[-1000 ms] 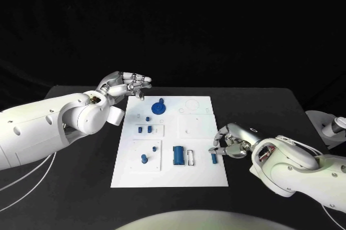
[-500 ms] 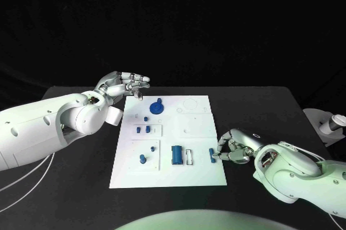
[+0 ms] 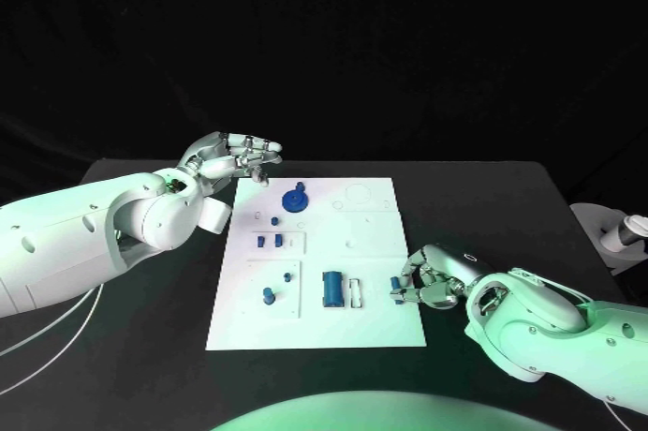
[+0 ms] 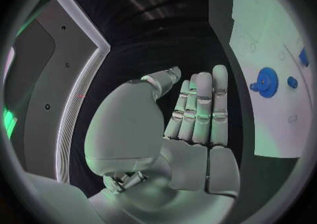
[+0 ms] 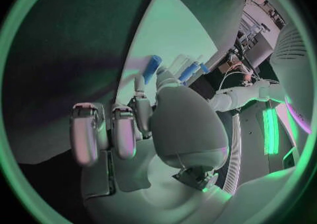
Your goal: Assemble the parts on the task board
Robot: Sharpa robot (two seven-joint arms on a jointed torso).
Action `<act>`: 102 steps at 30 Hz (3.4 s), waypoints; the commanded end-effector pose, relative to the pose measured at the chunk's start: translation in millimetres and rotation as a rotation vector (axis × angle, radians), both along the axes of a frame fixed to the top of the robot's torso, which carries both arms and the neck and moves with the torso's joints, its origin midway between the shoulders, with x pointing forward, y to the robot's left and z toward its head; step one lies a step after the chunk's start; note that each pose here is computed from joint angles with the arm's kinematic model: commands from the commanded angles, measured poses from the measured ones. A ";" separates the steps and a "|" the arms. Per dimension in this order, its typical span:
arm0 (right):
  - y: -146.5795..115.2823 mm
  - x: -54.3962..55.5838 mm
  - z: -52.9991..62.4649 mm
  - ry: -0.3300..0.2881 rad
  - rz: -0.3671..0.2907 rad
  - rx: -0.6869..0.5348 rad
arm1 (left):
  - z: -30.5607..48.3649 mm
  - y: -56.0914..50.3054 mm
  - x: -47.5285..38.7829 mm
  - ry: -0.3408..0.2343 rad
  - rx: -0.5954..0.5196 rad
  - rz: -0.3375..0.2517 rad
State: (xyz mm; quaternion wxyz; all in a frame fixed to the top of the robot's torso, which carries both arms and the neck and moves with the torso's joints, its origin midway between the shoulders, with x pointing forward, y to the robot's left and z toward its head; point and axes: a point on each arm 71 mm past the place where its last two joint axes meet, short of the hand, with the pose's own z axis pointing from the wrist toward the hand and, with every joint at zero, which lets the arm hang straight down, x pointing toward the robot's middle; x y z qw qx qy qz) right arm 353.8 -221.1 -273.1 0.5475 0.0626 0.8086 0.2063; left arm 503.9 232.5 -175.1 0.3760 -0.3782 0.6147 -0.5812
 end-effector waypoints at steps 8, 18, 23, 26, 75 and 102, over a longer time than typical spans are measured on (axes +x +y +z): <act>4.3 -1.9 -14.6 0.055 0.066 -0.142 | 1.0 -2.3 -1.0 -0.001 -0.009 -0.022; 10.6 -2.7 -17.1 0.040 0.093 -0.190 | 0.8 -2.3 -1.2 0.002 -0.008 -0.026; 11.9 -3.2 -13.3 0.008 0.072 -0.164 | 0.8 -2.1 -1.3 0.002 -0.007 -0.026; 13.1 -4.2 -9.6 -0.010 0.057 -0.136 | 0.8 -2.0 -1.3 0.002 -0.006 -0.026; 66.8 3.5 -5.8 0.198 -0.016 0.179 | 1.0 -4.8 -2.0 0.005 -0.007 -0.032; 63.8 4.7 -5.5 0.178 0.005 0.161 | 1.0 -3.6 -2.2 0.007 -0.005 -0.031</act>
